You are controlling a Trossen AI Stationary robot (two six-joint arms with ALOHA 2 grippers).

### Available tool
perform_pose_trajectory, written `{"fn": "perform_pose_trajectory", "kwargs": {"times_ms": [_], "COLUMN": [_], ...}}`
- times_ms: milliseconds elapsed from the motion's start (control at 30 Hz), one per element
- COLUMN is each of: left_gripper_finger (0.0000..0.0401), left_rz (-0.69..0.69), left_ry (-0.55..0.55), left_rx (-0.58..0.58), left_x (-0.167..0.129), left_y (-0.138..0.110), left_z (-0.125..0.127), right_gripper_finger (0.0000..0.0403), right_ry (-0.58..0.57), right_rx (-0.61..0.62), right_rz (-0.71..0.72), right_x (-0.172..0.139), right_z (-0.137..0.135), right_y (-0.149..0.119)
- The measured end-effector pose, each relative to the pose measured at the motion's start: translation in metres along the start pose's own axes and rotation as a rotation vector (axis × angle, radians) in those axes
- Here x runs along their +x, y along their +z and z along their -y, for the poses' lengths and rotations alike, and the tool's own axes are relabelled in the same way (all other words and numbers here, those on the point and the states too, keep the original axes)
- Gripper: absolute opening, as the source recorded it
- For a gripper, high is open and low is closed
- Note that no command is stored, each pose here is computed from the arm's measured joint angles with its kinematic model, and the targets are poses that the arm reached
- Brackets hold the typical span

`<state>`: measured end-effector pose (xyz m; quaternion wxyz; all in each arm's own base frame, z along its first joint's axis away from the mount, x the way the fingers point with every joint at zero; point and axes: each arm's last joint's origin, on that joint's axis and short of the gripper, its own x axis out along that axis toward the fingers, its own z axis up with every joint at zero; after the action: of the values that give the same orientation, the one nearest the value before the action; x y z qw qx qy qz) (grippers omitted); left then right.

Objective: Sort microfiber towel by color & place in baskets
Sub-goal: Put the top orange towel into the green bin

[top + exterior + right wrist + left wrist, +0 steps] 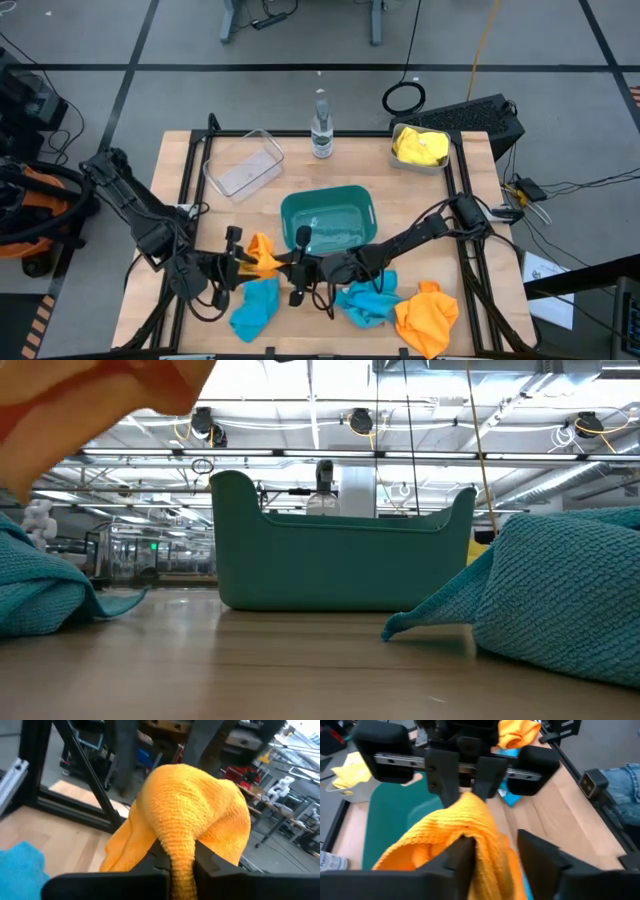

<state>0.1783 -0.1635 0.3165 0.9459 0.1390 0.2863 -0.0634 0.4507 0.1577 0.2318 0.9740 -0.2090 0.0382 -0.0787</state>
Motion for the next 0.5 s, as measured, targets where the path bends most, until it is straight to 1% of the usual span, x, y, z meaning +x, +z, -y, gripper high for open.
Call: {"fn": "perform_pose_trajectory", "kwargs": {"times_ms": [100,200,300,367,433,500], "left_gripper_finger": [0.0215,0.0247,0.0256,0.0257,0.0257,0.0257], "left_rz": [-0.01,0.003,0.01,0.022,0.045,0.069], "left_ry": [-0.022,-0.058,-0.089,-0.084,-0.036,0.038], "left_rx": [-0.012,0.01,0.03,0.051,0.085,0.102], "left_x": [-0.004,-0.01,-0.015,-0.019,-0.021,-0.022], "left_y": [-0.003,-0.004,-0.006,-0.007,-0.007,-0.007], "left_z": [0.006,0.015,0.021,0.025,0.027,0.026], "right_gripper_finger": [0.0033,0.004,0.0034,0.0027,0.0022,0.002], "right_ry": [-0.053,-0.082,-0.074,-0.065,-0.052,-0.034], "right_rx": [-0.002,-0.016,-0.021,-0.024,-0.029,-0.023], "right_rz": [-0.053,-0.094,-0.131,-0.16,-0.171,-0.161], "right_x": [-0.001,-0.001,-0.002,-0.003,-0.003,-0.003], "right_z": [0.001,0.002,0.002,0.001,0.0,-0.001], "right_y": [-0.003,-0.005,-0.008,-0.011,-0.012,-0.012]}}
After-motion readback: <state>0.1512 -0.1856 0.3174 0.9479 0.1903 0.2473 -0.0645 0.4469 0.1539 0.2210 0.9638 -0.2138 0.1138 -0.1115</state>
